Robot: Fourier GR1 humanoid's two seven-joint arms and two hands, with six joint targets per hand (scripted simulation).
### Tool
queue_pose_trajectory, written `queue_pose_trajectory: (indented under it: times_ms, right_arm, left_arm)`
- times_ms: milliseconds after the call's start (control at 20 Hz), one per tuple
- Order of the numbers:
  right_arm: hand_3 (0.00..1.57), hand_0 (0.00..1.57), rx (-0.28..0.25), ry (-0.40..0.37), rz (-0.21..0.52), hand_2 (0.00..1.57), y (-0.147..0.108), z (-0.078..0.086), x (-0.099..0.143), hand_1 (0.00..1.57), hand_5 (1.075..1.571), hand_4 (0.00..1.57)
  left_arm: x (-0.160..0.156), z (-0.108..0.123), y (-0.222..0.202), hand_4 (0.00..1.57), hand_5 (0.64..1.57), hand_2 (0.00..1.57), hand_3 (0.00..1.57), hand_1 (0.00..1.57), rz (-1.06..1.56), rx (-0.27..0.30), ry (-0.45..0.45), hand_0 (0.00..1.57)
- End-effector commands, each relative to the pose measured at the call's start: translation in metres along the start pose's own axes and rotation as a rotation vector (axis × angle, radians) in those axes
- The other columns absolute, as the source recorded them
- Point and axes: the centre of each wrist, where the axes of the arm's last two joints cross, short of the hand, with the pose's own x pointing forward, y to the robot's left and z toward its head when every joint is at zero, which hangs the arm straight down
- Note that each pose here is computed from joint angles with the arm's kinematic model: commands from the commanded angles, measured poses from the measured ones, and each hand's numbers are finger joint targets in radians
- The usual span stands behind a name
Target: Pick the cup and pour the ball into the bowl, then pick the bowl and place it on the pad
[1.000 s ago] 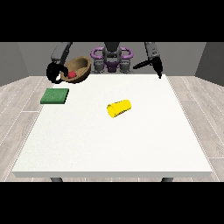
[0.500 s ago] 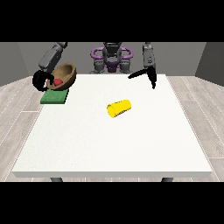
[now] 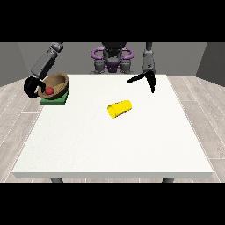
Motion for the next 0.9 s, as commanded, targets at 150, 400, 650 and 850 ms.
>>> queue_pose_trajectory:
  times_ms: [150, 400, 650, 850]
  right_arm:
    - [0.34, 1.57, 0.000, -0.060, 0.057, 1.57, -0.013, -0.001, 0.011, 1.57, 1.571, 1.03]
    - [0.00, 1.57, -0.017, -0.044, -0.070, 1.57, -0.020, -0.006, 0.030, 1.57, 1.568, 0.91]
    - [0.26, 1.57, -0.004, 0.022, -0.044, 1.57, -0.029, -0.003, 0.038, 1.57, 1.570, 0.74]
    - [1.04, 1.57, 0.001, 0.116, 0.015, 1.57, -0.024, 0.004, 0.007, 1.57, 1.570, 0.73]
  left_arm:
    - [0.035, -0.005, 0.009, 0.00, 1.564, 0.00, 0.00, 0.00, -0.012, 0.034, -0.042, 0.00]
    - [0.029, 0.007, 0.016, 0.00, 1.564, 0.00, 0.00, 0.00, 0.012, 0.025, -0.048, 0.00]
    - [0.028, 0.018, 0.011, 0.00, 1.566, 0.00, 0.00, 0.00, 0.026, 0.001, -0.007, 0.00]
    - [0.033, 0.015, 0.024, 0.00, 1.566, 0.00, 0.00, 0.00, 0.030, -0.013, 0.043, 0.00]
